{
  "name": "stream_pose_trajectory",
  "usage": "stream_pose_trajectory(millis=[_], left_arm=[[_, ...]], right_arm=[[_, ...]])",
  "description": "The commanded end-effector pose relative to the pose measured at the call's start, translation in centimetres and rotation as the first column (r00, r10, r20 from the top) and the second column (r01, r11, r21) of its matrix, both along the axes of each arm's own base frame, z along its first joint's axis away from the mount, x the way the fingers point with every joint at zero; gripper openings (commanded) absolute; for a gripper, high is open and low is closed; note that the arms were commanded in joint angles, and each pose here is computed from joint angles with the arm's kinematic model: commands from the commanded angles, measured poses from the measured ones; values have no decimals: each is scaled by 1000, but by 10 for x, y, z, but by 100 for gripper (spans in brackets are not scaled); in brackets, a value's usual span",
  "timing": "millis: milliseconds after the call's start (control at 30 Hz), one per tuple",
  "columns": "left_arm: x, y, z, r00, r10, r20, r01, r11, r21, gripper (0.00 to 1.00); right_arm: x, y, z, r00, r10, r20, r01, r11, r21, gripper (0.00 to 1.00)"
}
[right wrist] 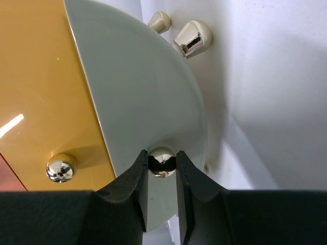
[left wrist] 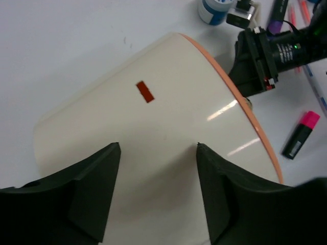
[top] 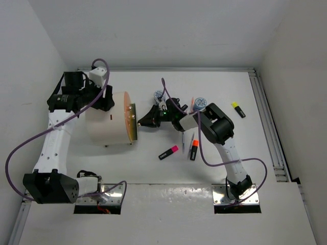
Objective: Sort the stationery into containers
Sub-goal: Open the drawer in the storage box.
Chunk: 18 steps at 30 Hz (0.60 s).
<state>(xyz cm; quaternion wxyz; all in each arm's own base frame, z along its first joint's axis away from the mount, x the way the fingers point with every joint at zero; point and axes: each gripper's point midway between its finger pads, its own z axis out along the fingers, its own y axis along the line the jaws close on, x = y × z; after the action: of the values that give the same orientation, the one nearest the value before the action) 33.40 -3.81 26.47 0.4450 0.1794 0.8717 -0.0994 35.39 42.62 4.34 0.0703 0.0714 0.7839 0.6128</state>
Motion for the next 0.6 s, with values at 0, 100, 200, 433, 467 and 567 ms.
stream_pose_trajectory(millis=[0,100,200,433,467,567], left_arm=[[-23,-21,2,997,-51,-62,51,999,2,70],[-31,-33,9,995,-74,-63,74,997,10,75],[-41,-44,6,992,-87,-93,89,996,19,78],[-46,-51,-3,989,-80,-122,90,993,82,79],[-45,-47,-4,992,-55,-117,67,992,103,79],[-43,-35,-18,990,9,-139,15,986,166,78]], right_arm=[[10,11,39,995,-1,97,-4,998,56,0],[10,12,39,996,-1,93,-4,998,55,0],[9,16,39,996,4,92,-9,999,50,0],[7,36,41,995,3,99,-7,999,45,0],[6,41,43,995,3,102,-8,999,50,0],[6,52,43,996,-8,90,3,998,60,0]])
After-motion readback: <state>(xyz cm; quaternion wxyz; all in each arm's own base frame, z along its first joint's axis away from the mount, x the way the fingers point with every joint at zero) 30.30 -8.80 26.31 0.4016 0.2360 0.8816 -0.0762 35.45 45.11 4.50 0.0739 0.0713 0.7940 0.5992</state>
